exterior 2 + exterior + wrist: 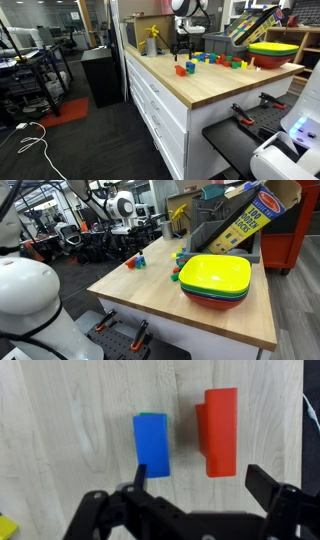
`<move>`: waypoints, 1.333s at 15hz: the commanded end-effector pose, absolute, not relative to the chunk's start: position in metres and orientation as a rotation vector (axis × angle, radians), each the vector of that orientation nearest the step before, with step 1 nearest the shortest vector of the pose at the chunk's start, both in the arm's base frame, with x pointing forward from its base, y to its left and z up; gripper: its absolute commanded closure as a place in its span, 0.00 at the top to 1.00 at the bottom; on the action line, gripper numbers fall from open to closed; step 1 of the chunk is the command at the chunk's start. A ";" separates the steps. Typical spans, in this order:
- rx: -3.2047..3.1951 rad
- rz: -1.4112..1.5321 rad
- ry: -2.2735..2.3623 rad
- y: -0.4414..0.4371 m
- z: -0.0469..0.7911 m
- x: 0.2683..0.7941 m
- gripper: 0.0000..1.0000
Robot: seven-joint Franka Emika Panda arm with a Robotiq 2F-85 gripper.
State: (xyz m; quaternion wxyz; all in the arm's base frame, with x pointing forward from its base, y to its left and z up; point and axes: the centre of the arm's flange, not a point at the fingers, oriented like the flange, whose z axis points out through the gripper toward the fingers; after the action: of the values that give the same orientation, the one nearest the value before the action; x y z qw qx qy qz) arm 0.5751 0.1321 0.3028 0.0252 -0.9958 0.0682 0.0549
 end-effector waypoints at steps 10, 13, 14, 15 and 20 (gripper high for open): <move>-3.085 0.243 0.292 0.098 0.293 0.554 1.00; -3.083 0.268 0.295 0.099 0.288 0.549 1.00; -3.085 0.278 0.296 0.099 0.287 0.548 1.00; -3.085 0.286 0.295 0.099 0.286 0.547 1.00; -3.080 0.326 0.298 0.099 0.282 0.544 1.00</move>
State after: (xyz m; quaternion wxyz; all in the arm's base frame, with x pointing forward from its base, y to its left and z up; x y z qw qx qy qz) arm 0.5561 0.1028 0.2735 0.0140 -0.9913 0.0908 0.0938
